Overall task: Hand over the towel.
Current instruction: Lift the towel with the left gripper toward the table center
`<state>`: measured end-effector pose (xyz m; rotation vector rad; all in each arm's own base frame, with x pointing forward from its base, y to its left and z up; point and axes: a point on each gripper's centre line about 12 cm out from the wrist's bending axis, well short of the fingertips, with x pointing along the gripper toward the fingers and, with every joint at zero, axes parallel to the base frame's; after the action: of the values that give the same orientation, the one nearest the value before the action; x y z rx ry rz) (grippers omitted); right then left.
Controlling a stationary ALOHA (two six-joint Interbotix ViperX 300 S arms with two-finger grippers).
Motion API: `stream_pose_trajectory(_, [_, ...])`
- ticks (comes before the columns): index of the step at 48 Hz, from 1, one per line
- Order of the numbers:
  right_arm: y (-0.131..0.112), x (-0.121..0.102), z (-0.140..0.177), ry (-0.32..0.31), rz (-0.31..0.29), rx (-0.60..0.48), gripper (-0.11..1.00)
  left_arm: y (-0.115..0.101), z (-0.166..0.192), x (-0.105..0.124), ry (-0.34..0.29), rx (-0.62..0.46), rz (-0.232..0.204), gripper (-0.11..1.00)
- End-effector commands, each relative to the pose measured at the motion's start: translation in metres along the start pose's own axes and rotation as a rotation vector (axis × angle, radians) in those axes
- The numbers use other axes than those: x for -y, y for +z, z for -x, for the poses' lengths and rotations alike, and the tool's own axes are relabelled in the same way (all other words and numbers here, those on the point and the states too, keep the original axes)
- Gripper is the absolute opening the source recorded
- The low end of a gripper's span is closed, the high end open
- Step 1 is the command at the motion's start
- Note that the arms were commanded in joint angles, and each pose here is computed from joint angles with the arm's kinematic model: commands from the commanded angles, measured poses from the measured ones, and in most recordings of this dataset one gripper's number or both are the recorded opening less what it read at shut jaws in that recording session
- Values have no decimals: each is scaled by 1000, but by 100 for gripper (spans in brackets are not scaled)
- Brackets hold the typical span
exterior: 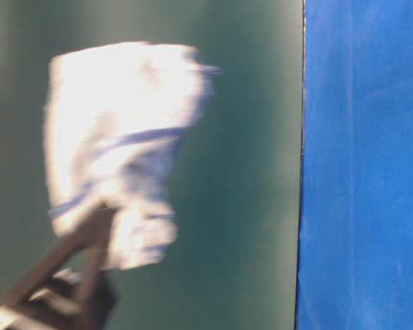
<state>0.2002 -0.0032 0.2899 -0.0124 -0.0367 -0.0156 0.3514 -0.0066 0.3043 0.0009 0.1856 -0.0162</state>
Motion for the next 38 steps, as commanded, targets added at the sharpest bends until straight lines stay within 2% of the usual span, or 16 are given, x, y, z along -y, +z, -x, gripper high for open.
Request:
stream_pose_trajectory(1, [10, 1, -3, -3, 3, 28, 1, 18, 13, 2, -5, 97, -4, 12])
stream_pose_trajectory(11, [8, 1, -5, -2, 5, 21, 1, 23, 28, 2, -5, 179, -5, 12])
stream_pose_trajectory(26, [9, 1, -6, -2, 5, 29, 1, 21, 27, 2, -5, 173, -7, 12])
stream_pose_trajectory(38, [12, 1, -20, -2, 5, 41, 1, 21, 26, 2, -5, 175, -7, 12])
